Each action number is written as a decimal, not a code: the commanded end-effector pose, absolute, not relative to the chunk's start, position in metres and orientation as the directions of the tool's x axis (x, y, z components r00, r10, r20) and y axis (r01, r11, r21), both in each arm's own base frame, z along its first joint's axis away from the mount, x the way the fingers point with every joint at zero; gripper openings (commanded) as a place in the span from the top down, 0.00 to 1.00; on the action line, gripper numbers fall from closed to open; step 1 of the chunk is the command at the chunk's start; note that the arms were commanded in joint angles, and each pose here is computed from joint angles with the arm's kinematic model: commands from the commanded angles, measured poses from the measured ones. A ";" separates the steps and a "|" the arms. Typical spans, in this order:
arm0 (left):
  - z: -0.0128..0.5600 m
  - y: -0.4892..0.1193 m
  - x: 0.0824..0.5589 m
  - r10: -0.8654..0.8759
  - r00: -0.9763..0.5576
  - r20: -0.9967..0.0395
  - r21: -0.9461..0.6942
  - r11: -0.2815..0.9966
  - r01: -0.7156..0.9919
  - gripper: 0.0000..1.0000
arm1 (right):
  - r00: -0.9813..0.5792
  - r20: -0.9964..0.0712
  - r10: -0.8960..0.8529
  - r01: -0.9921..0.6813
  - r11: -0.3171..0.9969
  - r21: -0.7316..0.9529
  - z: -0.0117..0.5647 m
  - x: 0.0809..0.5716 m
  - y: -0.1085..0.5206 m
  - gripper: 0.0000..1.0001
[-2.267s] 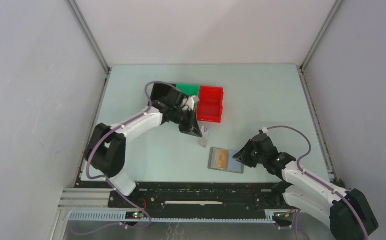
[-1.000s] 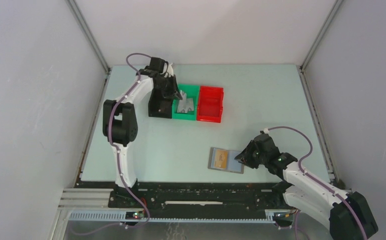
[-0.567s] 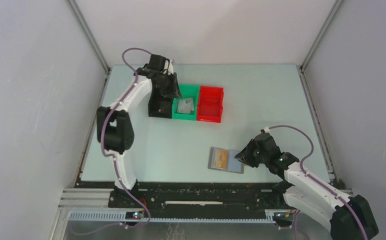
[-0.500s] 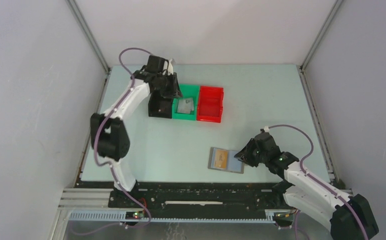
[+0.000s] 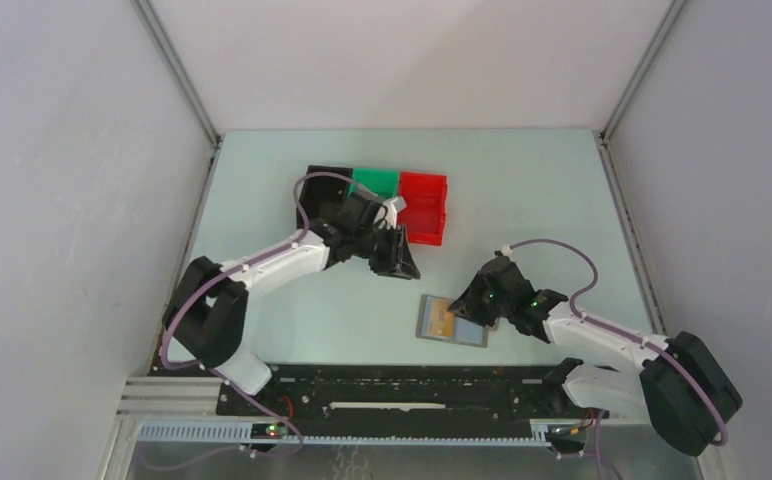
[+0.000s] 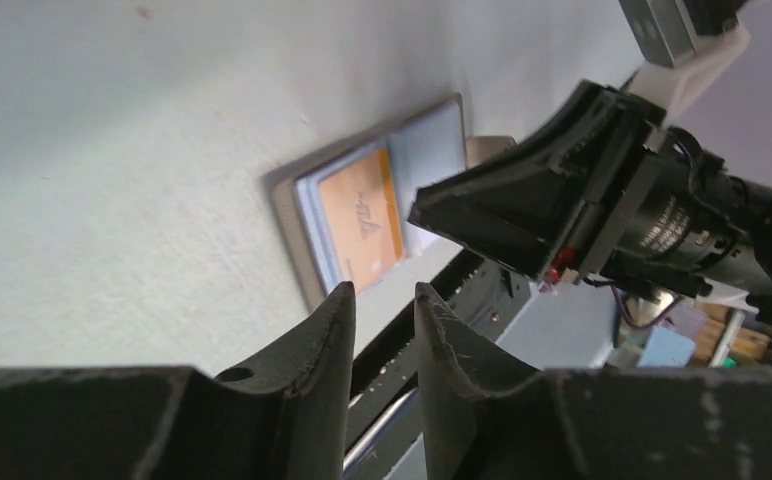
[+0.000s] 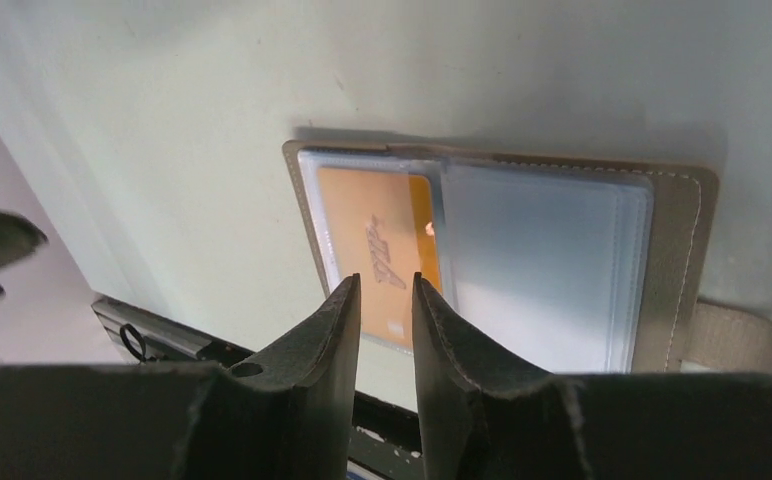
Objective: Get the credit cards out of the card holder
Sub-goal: Remove the credit card from the card holder.
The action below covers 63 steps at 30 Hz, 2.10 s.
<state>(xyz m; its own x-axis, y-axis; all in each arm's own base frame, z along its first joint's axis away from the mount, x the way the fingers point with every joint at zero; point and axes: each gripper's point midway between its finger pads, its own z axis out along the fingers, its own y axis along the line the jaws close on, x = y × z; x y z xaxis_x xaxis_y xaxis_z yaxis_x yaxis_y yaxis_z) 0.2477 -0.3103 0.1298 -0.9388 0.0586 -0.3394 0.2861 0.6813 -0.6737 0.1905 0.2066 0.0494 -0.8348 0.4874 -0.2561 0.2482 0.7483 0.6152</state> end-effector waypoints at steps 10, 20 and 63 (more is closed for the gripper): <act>0.092 -0.361 0.199 0.165 -0.965 -0.205 -0.795 0.547 0.262 0.66 | -0.820 -0.260 0.510 0.266 0.741 0.616 0.044 0.203 0.214 0.66; 0.040 -0.356 0.187 0.209 -0.974 -0.093 -0.764 0.612 0.204 0.72 | -0.826 -0.219 0.520 0.295 0.729 0.618 0.027 0.198 0.210 0.67; -0.003 -0.347 0.186 0.195 -0.980 -0.024 -0.689 0.707 0.158 0.80 | -0.765 -0.209 0.609 0.357 0.672 0.649 0.014 0.182 0.164 1.00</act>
<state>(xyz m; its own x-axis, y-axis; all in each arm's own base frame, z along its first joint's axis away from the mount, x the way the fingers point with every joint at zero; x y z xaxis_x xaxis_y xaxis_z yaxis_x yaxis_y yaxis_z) 0.1882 -0.3556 0.0219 -0.9781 0.2033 -0.0453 0.1675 0.6385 -0.7512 0.1857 0.1738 0.0205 -0.7703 0.6075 -0.1939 0.3448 0.6525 0.6748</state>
